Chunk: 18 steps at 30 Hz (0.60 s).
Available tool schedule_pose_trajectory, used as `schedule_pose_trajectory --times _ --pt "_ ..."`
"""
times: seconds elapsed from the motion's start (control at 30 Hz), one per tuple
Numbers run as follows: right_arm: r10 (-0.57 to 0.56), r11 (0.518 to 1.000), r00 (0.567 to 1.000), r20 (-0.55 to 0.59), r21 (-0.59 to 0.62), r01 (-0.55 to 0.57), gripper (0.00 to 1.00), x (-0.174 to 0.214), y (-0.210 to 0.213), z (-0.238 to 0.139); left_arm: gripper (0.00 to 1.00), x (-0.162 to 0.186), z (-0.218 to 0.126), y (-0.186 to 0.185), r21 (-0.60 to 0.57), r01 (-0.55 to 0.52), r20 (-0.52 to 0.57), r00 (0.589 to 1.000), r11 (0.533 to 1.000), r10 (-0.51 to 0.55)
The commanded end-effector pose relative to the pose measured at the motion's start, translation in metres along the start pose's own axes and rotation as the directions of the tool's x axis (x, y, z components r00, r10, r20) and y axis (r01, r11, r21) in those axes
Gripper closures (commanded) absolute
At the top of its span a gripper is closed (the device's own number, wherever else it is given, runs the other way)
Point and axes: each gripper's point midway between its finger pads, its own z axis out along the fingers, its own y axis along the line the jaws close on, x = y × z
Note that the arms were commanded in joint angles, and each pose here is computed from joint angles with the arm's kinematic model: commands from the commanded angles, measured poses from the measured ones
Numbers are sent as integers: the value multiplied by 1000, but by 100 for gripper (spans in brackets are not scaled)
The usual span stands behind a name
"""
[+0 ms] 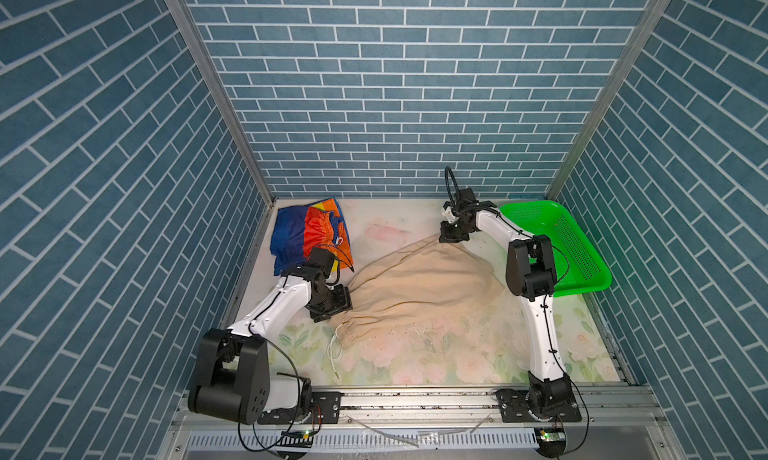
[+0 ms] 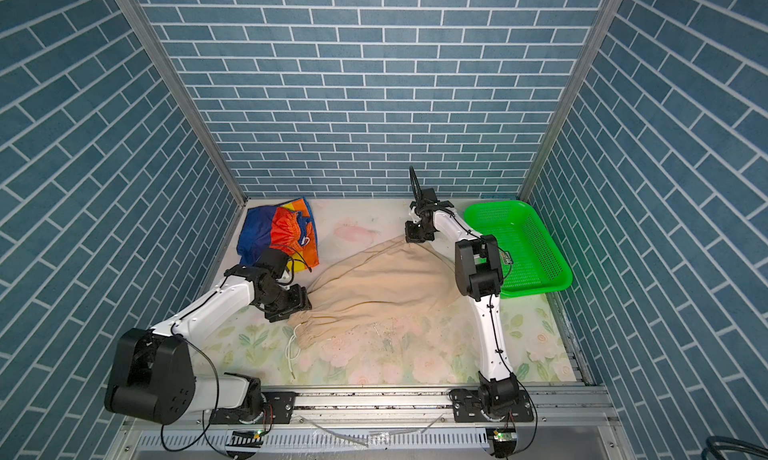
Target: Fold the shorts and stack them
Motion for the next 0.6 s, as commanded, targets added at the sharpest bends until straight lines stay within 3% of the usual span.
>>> schedule_pose_trajectory --times 0.0,0.1,0.23,0.4,0.57 --pt "-32 999 998 57 -15 33 100 -16 7 -18 54 -3 3 -6 36 -8 -1 1000 999 8" --pt "-11 1000 991 131 27 7 100 -25 0 -40 70 -6 -3 -7 30 -24 6 1000 999 24" --pt "48 994 954 296 75 -73 100 -43 -14 -89 82 -11 -15 -8 1 -49 15 999 999 49" --pt "41 984 905 423 141 -110 100 -53 -26 -129 84 -20 -21 -8 -36 -74 17 997 997 75" --pt "46 973 894 445 181 -141 100 -60 -40 -128 80 -28 -9 -8 -59 -82 -21 997 995 80"
